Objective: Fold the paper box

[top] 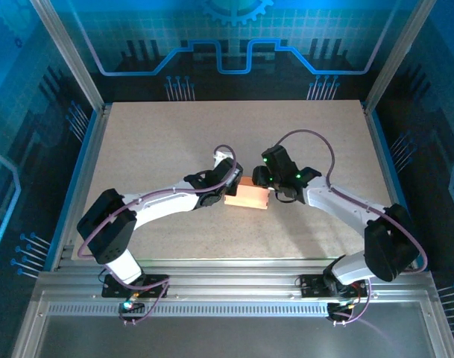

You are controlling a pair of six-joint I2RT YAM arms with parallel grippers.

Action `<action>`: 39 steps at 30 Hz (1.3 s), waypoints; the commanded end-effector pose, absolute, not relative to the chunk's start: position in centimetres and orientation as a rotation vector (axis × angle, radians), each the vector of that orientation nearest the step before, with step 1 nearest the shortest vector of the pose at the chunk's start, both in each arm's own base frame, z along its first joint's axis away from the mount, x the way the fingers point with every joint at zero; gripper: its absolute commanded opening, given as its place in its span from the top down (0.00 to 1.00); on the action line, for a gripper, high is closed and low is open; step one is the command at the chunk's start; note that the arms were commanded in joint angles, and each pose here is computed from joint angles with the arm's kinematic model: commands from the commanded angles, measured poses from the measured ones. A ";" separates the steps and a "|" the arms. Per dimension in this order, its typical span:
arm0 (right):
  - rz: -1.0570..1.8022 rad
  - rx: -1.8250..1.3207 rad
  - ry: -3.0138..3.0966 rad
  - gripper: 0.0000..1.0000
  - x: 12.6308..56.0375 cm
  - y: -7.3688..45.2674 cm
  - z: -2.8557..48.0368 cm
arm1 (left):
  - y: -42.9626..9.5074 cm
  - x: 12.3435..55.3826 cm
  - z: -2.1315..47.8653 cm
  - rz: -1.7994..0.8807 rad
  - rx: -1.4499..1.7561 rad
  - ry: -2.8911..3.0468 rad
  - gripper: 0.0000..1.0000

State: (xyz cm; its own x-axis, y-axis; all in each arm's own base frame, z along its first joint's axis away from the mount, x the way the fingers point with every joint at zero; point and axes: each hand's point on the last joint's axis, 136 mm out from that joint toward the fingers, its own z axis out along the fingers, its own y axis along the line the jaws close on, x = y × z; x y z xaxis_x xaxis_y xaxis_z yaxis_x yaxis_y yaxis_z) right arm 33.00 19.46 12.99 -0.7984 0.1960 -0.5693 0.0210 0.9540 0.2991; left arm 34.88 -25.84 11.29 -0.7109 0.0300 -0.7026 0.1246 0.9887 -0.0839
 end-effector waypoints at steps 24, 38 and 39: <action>0.261 0.188 2.538 0.81 25.4 15.4 6.2 | -22.1 31.0 4.2 0.042 0.170 2.421 0.91; 0.189 0.119 2.525 0.76 25.5 15.0 9.2 | -22.2 30.4 3.4 0.065 0.242 2.383 0.92; 0.188 0.116 2.530 0.77 25.5 15.1 9.3 | -22.2 30.4 3.4 0.063 0.245 2.375 0.92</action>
